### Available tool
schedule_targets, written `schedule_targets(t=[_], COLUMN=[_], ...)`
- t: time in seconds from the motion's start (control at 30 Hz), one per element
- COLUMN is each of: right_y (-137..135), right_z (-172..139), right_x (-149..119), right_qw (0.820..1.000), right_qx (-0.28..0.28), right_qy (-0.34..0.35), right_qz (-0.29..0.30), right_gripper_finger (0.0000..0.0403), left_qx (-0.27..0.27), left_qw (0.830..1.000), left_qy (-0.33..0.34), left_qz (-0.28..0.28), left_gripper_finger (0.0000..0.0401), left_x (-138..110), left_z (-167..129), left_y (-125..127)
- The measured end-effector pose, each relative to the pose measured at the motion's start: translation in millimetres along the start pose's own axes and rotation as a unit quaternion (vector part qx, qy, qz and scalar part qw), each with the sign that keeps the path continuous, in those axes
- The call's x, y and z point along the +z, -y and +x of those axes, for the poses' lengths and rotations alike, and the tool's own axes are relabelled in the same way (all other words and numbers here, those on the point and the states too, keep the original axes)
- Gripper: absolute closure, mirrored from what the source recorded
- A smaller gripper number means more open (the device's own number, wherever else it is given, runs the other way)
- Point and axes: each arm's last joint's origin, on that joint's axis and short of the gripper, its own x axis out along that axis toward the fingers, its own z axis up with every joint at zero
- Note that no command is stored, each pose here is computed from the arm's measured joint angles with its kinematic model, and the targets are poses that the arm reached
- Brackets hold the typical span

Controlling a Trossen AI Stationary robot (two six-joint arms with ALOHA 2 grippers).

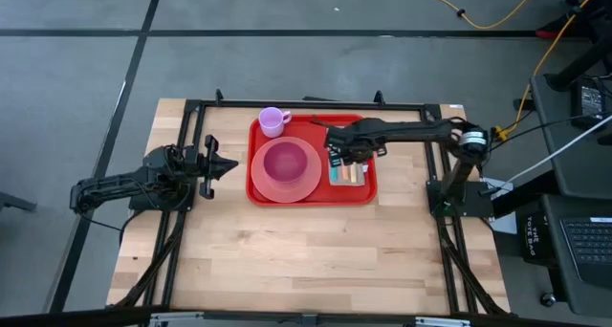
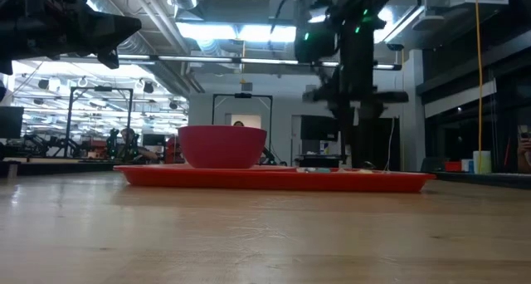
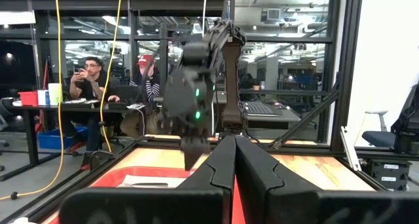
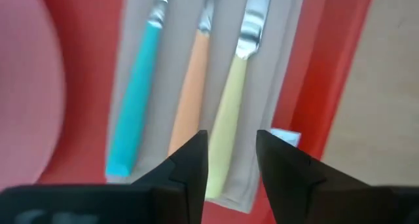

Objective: Set up tray
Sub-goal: Return to Home Position

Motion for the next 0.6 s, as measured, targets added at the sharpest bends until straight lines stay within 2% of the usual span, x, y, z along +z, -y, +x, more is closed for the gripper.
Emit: schedule_targets(t=[0.13,0.23,0.37,0.47,0.6], right_y=[8,16,24,30,33], right_z=[-30,-53,-76,-81,-69], right_x=[-6,-17,-36,-52,-71], right_qw=[0.998,0.993,0.98,0.967,0.952], right_qx=[0.021,0.016,0.0,-0.004,0.024], right_qy=[0.046,0.097,0.174,0.22,0.259], right_qz=[-0.032,-0.065,-0.096,-0.126,-0.159], right_gripper_finger=[0.027,0.028,0.0335,0.0389,0.0392], left_qx=[0.0,0.0,0.0,0.0,-0.001], left_qw=[1.0,1.0,1.0,1.0,0.998], left_qy=[0.0,0.0,0.0,0.0,0.0], left_qz=[0.0,0.0,-0.009,-0.03,-0.057], left_gripper_finger=[0.0397,0.0397,0.0397,0.0397,0.0397], left_x=[0,0,0,0,0], left_z=[0,0,0,0,0], left_y=[0,0,0,0,0])
